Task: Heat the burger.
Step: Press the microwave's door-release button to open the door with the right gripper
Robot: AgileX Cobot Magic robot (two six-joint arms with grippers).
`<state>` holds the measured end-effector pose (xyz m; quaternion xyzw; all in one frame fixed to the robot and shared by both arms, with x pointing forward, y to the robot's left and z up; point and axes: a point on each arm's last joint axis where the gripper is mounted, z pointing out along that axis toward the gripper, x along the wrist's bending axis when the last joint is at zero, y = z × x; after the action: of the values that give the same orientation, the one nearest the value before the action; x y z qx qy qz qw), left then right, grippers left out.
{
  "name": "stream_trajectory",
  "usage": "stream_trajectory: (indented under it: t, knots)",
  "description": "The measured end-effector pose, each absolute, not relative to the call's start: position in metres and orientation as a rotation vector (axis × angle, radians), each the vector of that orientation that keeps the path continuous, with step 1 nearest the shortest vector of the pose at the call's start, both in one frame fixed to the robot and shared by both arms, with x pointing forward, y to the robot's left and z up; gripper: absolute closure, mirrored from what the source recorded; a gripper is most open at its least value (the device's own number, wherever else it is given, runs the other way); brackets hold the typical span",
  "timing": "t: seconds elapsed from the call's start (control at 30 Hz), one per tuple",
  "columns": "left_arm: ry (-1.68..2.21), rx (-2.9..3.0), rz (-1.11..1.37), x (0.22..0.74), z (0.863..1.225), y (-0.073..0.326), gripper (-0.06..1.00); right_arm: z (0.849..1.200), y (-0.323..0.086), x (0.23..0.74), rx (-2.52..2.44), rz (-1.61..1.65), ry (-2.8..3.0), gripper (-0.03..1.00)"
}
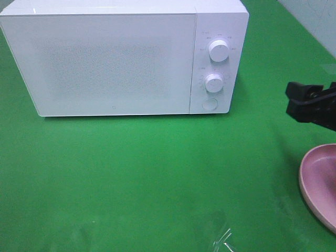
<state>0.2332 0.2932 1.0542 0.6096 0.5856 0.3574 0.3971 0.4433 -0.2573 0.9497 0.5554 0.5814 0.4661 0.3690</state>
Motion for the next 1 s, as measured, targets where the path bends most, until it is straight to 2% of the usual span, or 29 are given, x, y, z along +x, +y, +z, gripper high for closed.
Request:
stream_trajectory:
  t: [0.13,0.5,1.0]
  knots:
    - [1.483,1.544,0.905,0.233,1.054,0.293,-0.03,0.937,-0.231,0.443,1.373,1.181,1.524,0.24]
    - [1.483,1.544,0.905,0.233,1.054,0.293,-0.03,0.918,-0.192,0.426,1.379,1.118,1.478,0.24]
    - [1.483,1.544,0.905,0.233,1.054,0.293,-0.03,0.931,-0.155,0.431,1.347,1.194,1.458,0.24]
